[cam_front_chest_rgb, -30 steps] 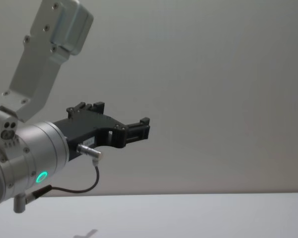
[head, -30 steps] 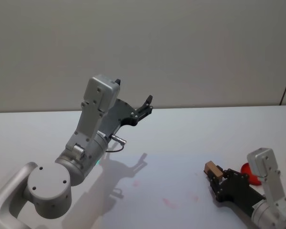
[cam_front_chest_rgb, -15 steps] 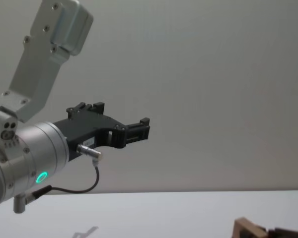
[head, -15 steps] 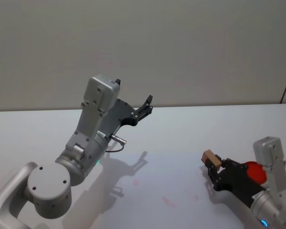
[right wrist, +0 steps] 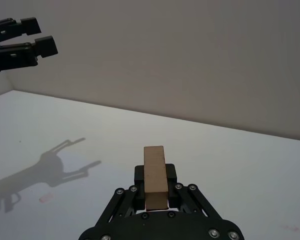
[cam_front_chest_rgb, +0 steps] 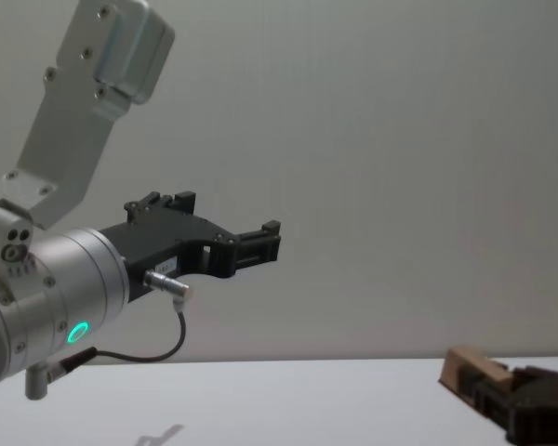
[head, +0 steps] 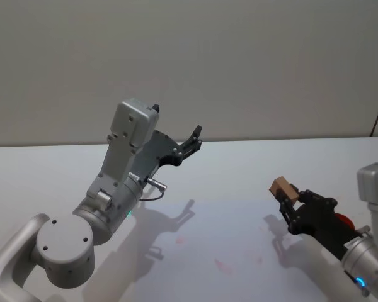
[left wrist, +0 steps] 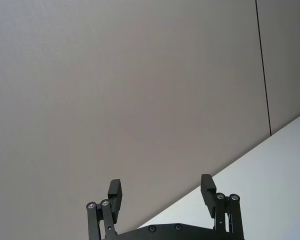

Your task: Use the one hand to pick up the stamp and affix it onto the A4 paper.

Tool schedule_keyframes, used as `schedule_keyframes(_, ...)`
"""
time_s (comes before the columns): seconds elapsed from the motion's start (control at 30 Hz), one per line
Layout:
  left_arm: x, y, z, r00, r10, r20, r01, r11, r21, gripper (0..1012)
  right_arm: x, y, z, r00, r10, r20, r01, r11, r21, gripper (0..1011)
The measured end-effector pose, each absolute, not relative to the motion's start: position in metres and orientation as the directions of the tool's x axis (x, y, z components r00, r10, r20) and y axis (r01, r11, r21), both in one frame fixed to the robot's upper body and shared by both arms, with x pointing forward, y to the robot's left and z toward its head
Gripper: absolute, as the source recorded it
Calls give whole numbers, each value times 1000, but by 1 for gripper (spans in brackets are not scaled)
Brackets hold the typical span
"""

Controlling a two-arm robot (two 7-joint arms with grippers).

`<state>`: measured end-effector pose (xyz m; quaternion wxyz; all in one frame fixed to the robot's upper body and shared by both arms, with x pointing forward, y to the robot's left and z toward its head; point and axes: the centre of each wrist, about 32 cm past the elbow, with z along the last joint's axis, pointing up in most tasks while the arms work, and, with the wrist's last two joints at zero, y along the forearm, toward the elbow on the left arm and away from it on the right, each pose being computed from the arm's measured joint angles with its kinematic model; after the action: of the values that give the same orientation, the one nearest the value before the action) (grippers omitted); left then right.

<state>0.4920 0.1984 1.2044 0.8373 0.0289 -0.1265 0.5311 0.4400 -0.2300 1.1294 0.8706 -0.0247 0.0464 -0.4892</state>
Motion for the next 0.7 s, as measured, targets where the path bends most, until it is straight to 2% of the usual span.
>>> schedule_keyframes(0.7, 492, 198, 1204, 404, 882, 243, -897, 434, -86, 1001, 428, -298, 1127, 483, -875, 38, 874, 479, -87, 220)
